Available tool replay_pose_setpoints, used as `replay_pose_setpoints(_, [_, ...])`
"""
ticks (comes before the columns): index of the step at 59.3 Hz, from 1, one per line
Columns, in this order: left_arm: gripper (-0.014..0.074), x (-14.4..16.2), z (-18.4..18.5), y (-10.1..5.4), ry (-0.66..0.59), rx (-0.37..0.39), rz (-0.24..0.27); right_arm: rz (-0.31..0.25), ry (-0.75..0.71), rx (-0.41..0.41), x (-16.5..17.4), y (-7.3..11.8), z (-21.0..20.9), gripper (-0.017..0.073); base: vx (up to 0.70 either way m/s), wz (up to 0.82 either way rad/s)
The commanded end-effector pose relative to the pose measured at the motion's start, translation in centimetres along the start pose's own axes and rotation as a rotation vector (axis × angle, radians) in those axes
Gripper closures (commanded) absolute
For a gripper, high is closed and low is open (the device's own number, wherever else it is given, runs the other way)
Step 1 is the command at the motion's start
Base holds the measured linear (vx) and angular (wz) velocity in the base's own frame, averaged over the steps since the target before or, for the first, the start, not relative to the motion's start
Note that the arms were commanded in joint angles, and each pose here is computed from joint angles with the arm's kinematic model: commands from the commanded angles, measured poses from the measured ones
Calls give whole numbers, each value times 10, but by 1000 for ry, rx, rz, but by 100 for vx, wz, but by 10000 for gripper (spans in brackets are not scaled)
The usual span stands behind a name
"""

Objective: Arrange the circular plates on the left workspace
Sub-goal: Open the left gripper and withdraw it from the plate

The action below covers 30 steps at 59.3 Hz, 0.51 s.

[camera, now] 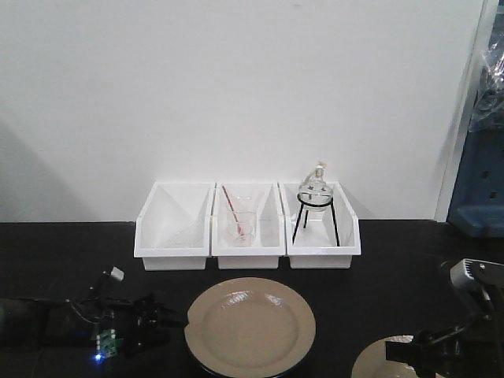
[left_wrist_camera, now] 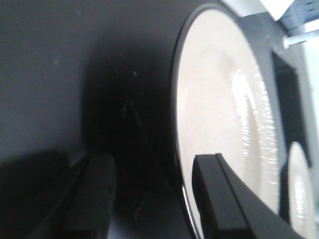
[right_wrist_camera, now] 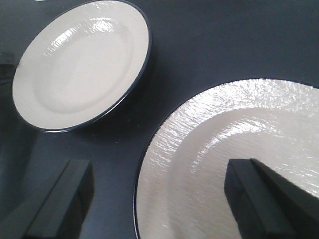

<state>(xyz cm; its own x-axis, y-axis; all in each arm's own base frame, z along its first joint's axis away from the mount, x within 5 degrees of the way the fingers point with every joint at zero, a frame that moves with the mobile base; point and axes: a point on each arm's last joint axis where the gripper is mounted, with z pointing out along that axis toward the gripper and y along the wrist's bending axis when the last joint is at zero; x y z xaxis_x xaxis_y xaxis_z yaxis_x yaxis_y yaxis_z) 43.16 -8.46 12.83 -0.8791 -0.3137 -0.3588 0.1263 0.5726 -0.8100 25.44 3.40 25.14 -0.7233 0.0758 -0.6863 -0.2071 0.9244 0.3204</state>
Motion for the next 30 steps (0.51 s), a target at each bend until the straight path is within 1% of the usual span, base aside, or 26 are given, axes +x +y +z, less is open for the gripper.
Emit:
replay_pose_setpoints(1, [117, -20, -27, -30, -42, 153, 26, -7, -78, 9, -14, 3, -9, -20, 0, 0])
replay_pose_setpoints(8, [153, -24, -43, -27, -25, 236, 14, -8, -79, 11, -14, 2, -9, -20, 0, 0])
replay_pose_setpoints(13, [208, -27, -57, -23, -14, 299, 6, -14, -77, 14, -14, 2, -9, -20, 0, 0])
replay_pose_setpoints(16, [256, -28, -66, -22, -4, 345, 2, 7, -78, 16, -14, 1, -10, -20, 0, 0])
replay_pose_setpoints(17, [272, -29, -69, -21, -2, 356, 1, 20, -80, 17, -15, 1, -10, -20, 0, 0])
replay_pose_setpoints(19, [318, -31, -75, -20, -7, 348, -1, 52, -79, 18, -15, -1, -11, -20, 0, 0])
replay_pose_setpoints(20, [338, -31, -78, -20, -5, 341, 2, 79, -80, 21, -15, -3, -11, -20, 0, 0])
replay_pose_setpoints(22, [392, -32, -84, -19, 7, 320, 20, 120, -82, 30, -15, -8, -13, -20, 0, 0])
replay_pose_setpoints(26, [505, -31, -95, -21, 32, 280, 75, 199, -80, 47, -15, -21, -18, -20, 0, 0])
replay_pose_setpoints(29, [584, -31, -104, -25, 48, 250, 129, 249, -76, 62, -14, -33, -24, -20, 0, 0])
replay_pose_setpoints(30, [603, -31, -108, -28, 55, 237, 158, 261, -74, 67, -13, -37, -26, -20, 0, 0])
